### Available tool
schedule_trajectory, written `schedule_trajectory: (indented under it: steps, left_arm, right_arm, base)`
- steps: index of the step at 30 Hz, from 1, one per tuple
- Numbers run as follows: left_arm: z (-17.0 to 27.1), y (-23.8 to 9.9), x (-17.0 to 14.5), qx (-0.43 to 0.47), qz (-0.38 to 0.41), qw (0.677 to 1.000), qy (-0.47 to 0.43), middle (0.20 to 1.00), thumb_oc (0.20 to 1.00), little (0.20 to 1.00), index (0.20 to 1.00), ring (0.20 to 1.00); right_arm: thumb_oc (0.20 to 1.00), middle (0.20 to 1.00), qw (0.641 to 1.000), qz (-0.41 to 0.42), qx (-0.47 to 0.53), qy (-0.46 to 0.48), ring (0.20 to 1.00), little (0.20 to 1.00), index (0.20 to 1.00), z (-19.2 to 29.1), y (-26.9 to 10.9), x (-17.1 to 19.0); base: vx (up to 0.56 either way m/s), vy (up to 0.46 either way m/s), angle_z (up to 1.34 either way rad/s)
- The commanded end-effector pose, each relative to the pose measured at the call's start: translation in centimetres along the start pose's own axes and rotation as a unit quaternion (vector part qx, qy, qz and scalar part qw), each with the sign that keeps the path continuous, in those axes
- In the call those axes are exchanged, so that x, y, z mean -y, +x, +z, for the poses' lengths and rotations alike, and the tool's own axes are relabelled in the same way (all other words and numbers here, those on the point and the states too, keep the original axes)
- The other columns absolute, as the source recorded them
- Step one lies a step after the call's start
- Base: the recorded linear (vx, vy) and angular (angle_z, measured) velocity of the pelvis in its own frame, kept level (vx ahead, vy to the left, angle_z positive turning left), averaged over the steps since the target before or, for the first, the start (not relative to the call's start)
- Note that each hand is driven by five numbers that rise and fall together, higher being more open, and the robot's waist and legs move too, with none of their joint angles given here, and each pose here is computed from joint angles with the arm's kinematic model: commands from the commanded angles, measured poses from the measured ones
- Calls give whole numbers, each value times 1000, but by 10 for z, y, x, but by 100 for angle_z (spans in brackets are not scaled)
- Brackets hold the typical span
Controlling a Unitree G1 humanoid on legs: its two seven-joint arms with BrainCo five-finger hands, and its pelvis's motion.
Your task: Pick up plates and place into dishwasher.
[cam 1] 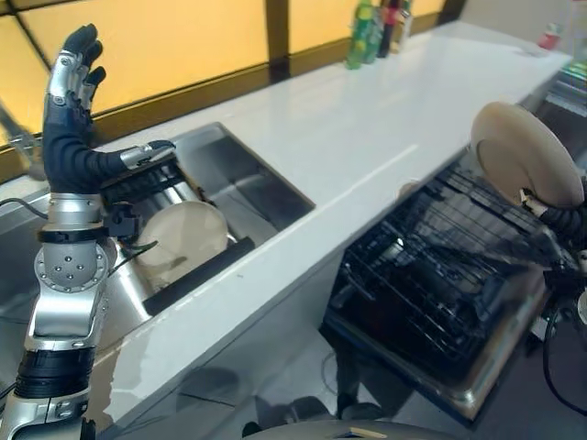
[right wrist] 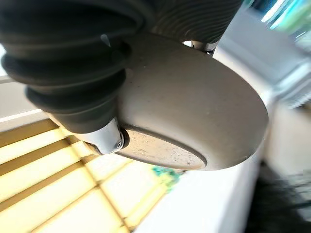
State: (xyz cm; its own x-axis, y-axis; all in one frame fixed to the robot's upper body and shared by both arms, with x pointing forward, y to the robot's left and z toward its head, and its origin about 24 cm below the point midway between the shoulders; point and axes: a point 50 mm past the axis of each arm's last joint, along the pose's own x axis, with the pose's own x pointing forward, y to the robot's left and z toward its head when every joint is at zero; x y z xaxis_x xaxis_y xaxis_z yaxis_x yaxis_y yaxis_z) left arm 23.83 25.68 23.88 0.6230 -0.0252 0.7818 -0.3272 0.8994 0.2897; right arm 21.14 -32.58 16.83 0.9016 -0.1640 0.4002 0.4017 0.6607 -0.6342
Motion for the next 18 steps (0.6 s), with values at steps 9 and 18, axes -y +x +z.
schedule_trajectory:
  steps: [9, 18]
  left_arm:
    - [-1, 4, -28, 20, 41, 998, 40, 1000, 1000, 1000, 1000, 1000]
    - [-6, -2, -18, 6, 25, 998, 49, 1000, 1000, 1000, 1000, 1000]
  right_arm:
    - [200, 200, 995, -29, -99, 19, 200, 200, 200, -37, -5, -3]
    - [200, 200, 977, 132, -161, 51, 200, 200, 200, -59, -7, -34]
  base:
    - [-121, -206, -18]
    - [-64, -151, -5]
